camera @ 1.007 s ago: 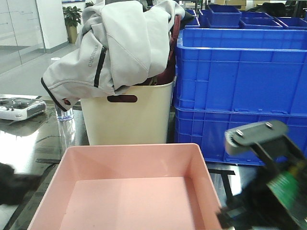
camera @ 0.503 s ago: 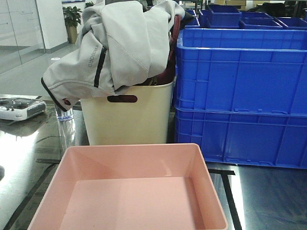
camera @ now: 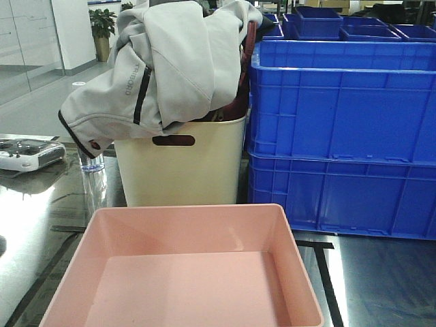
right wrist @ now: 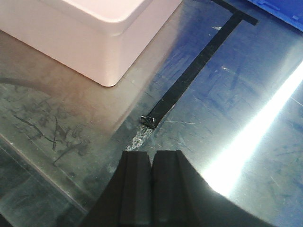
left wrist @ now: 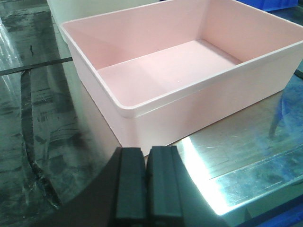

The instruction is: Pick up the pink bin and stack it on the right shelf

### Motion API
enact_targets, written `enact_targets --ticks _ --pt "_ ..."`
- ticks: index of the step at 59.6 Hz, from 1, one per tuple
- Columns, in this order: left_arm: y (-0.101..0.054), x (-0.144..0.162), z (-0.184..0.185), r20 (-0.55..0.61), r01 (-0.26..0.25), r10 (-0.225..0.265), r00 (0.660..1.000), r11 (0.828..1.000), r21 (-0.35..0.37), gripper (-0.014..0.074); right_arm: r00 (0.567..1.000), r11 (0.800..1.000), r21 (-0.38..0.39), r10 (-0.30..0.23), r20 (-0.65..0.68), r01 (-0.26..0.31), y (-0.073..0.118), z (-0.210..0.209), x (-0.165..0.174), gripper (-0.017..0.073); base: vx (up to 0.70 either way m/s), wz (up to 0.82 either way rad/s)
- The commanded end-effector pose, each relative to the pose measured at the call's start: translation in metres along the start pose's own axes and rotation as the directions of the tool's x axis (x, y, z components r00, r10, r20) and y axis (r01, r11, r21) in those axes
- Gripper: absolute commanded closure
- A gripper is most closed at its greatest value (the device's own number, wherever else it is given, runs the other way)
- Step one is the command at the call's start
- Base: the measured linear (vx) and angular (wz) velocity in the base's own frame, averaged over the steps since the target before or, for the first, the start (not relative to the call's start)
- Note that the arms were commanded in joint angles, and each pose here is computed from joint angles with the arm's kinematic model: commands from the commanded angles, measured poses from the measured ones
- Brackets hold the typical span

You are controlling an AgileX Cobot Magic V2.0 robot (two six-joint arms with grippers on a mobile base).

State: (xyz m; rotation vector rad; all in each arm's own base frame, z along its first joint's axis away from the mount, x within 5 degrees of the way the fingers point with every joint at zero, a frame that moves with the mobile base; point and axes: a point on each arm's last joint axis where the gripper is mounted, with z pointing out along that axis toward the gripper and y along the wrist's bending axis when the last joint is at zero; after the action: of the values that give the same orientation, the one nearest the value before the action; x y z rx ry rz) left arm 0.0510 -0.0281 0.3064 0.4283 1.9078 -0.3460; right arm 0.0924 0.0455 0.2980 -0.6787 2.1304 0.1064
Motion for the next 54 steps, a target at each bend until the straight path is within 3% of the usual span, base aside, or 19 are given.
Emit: enact_targets --ticks 1,7,13,18,22,28,32,45,52,54 --pt "0.0 -0.014 -0.002 0.095 -0.002 0.002 0.995 1.0 0.001 0.0566 0.995 1.0 0.016 -0.014 0.094 0.013 -0.003 -0.006 -0.013 0.0571 0.0 0.0" --pt "0.0 -0.01 -0.003 0.107 0.0 0.0 0.994 1.0 -0.005 0.0566 0.995 1.0 0.016 -0.015 0.094 0.013 -0.003 -0.006 -0.013 0.0571 0.0 0.0" --pt "0.006 0.003 -0.004 0.116 0.038 -0.027 0.993 0.995 -0.093 0.0566 0.995 1.0 0.019 -0.017 0.094 0.015 -0.003 -0.006 -0.013 0.0571 0.0 0.0" --pt "0.013 0.022 -0.003 0.136 0.033 -0.002 0.991 0.973 -0.23 0.0566 0.995 1.0 0.019 -0.018 0.095 0.016 -0.003 -0.006 -0.013 0.0571 0.0 0.0" --pt "0.017 0.037 -0.001 0.187 0.08 -0.025 0.982 0.953 -0.291 0.0566 0.995 1.0 0.018 -0.017 0.095 0.015 -0.003 -0.006 -0.013 0.0571 0.0 0.0" --pt "0.021 0.055 0.004 0.28 0.118 -0.014 0.96 0.927 -0.356 0.0566 0.995 1.0 0.02 -0.019 0.094 0.017 -0.003 -0.006 -0.013 0.0571 0.0 0.0" --pt "0.023 0.063 0.009 0.318 0.133 -0.008 0.948 0.919 -0.372 0.0566 0.995 1.0 0.02 -0.019 0.094 0.017 -0.003 -0.006 -0.013 0.0571 0.0 0.0" --pt "0.026 0.082 0.021 0.443 0.134 0.05 0.895 0.917 -0.374 0.0601 0.995 1.0 0.02 -0.019 0.095 0.017 -0.003 -0.006 -0.013 0.0571 0.0 0.0" --pt "0.028 0.094 0.028 0.521 0.186 0.024 0.853 0.92 -0.346 0.0601 0.995 1.0 0.02 -0.019 0.094 0.017 -0.003 -0.006 -0.013 0.0571 0.0 0.0" --pt "0.028 0.095 0.028 0.518 0.197 0.008 0.856 0.92 -0.339 0.0601 0.995 1.0 0.02 -0.019 0.095 0.017 -0.003 -0.006 -0.013 0.0571 0.0 0.0"
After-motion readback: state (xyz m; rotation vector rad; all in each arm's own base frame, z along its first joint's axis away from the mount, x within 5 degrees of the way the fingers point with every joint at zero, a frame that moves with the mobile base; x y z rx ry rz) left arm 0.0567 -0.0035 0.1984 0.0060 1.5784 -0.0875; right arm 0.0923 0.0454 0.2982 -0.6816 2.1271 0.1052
